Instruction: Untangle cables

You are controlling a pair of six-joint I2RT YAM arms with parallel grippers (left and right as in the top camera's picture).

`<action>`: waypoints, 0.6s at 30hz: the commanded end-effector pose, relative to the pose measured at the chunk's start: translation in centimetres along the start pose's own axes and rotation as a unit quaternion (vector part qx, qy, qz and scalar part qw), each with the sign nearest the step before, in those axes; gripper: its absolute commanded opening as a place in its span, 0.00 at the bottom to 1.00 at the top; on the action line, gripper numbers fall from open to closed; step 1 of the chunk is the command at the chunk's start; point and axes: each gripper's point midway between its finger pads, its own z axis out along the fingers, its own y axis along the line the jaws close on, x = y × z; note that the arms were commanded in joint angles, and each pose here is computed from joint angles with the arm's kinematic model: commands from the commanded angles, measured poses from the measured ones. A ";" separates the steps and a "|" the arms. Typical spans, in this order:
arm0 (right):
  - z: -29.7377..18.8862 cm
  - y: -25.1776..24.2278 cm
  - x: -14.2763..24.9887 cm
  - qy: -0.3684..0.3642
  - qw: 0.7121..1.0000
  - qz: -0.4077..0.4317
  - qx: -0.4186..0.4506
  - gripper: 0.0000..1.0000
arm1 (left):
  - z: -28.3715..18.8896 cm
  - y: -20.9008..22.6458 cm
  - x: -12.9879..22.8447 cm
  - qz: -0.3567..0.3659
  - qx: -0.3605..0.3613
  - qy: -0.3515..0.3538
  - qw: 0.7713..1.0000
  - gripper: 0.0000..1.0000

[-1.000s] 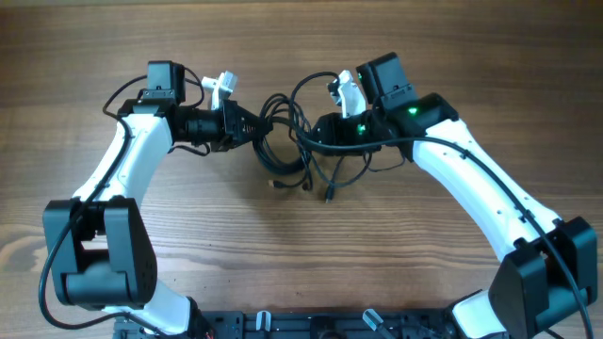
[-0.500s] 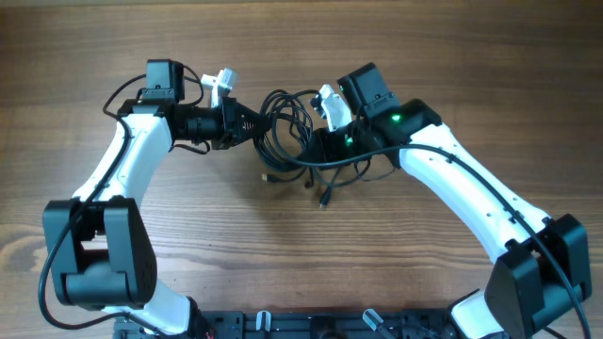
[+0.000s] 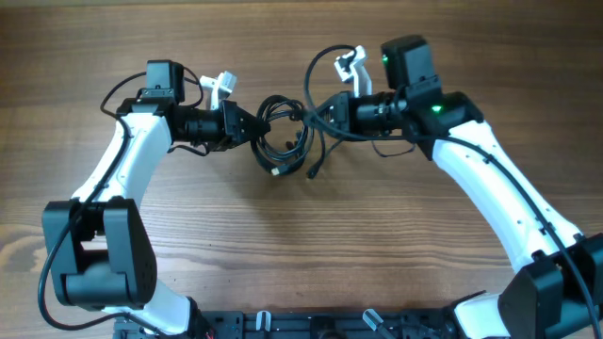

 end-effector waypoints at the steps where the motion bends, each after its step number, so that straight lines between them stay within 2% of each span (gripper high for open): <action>1: -3.0 4.4 -1.1 -0.010 0.995 -0.029 -0.097 0.04 | 0.2 1.9 -0.2 0.014 -0.049 -0.003 0.999 0.04; 7: -5.8 8.7 -3.4 -0.019 0.977 -0.049 -0.205 0.04 | 0.1 2.2 -0.2 0.013 -0.060 -0.004 0.998 0.04; 13: -5.8 8.7 -3.5 -0.021 0.977 -0.053 -0.204 0.04 | 0.1 2.6 -0.3 0.014 -0.070 -0.006 0.997 0.04; 18: -5.7 8.5 -3.6 -0.025 0.978 -0.047 -0.200 0.04 | -0.5 5.4 -0.4 0.005 -0.151 -0.013 0.988 0.04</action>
